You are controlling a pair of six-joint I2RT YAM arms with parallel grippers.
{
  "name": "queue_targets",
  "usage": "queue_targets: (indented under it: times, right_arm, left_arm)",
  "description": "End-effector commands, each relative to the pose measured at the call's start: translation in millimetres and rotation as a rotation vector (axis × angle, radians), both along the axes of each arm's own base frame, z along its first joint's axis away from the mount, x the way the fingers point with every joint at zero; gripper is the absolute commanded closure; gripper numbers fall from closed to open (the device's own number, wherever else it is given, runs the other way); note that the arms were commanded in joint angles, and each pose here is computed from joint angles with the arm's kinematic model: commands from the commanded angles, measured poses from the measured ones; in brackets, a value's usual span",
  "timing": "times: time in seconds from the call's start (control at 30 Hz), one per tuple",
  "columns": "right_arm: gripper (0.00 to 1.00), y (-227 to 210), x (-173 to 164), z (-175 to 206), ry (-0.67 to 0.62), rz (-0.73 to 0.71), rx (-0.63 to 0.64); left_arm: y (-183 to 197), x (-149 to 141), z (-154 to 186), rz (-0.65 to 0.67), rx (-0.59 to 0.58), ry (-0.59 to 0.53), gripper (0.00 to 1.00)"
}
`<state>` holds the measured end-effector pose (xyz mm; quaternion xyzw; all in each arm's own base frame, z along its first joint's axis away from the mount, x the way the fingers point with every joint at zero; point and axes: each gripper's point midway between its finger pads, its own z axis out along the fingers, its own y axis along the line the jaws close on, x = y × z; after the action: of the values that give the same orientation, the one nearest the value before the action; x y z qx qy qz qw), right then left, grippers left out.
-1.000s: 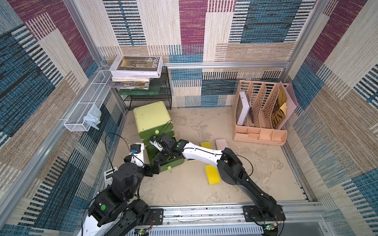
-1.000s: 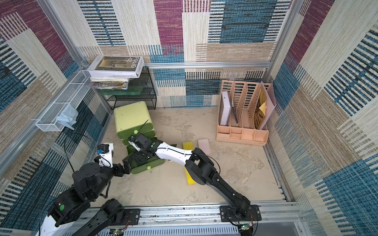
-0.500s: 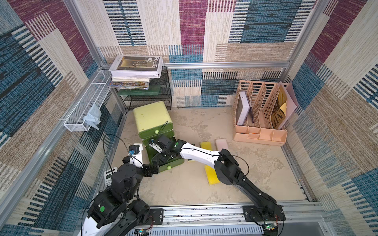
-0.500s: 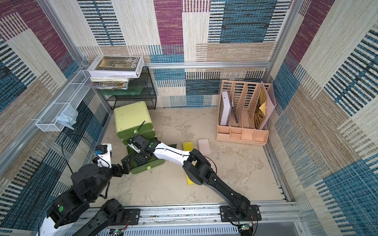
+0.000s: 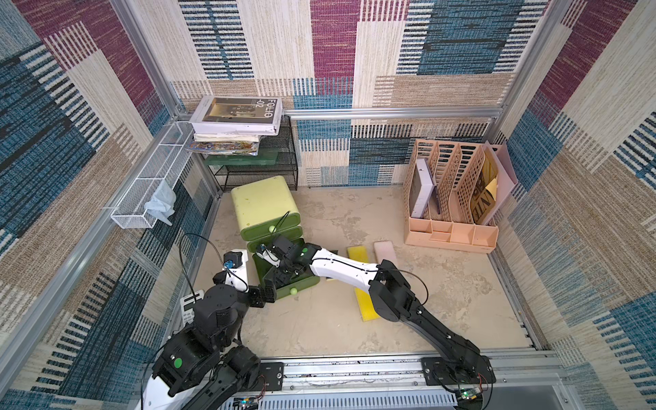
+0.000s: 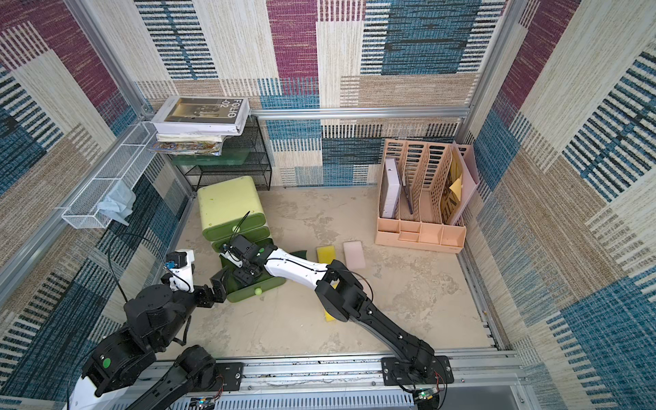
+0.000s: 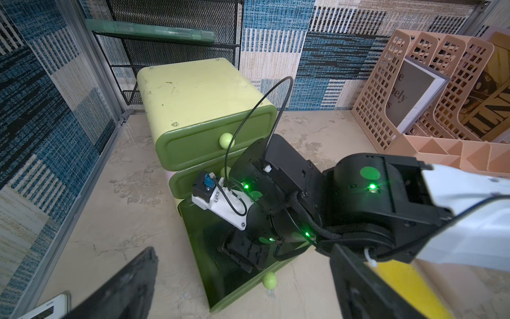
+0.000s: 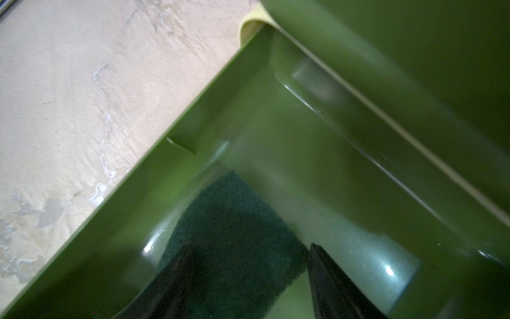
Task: Take the sponge out of the drawer
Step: Pick up the sponge from the drawer.
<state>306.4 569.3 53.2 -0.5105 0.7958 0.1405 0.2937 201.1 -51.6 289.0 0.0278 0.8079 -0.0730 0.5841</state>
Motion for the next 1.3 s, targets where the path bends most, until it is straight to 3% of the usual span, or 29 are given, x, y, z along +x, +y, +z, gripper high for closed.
queue_targets:
  times: [0.0,0.33,0.6,0.8,1.03,1.27]
  right_arm:
    - [0.31,-2,-1,-8,-0.008,0.015,-0.026]
    - [0.31,0,2,-17,-0.019,0.023,-0.042]
    - [0.38,-3,5,-22,-0.05,0.021,-0.07]
    - [0.51,-3,5,-24,-0.092,0.027,-0.097]
    - [0.84,-3,7,-26,-0.134,0.001,-0.119]
    - [1.0,-1,10,-17,-0.147,-0.029,-0.096]
  left_arm:
    - [1,2,6,0.009,-0.012,-0.024,0.0]
    - [0,2,6,0.008,-0.01,-0.022,0.0]
    - [0,2,6,0.007,-0.01,-0.022,0.0]
    - [0,2,6,0.007,-0.009,-0.022,0.0]
    - [0,2,6,0.007,-0.009,-0.023,0.0]
    - [0,2,6,0.008,-0.01,-0.022,0.0]
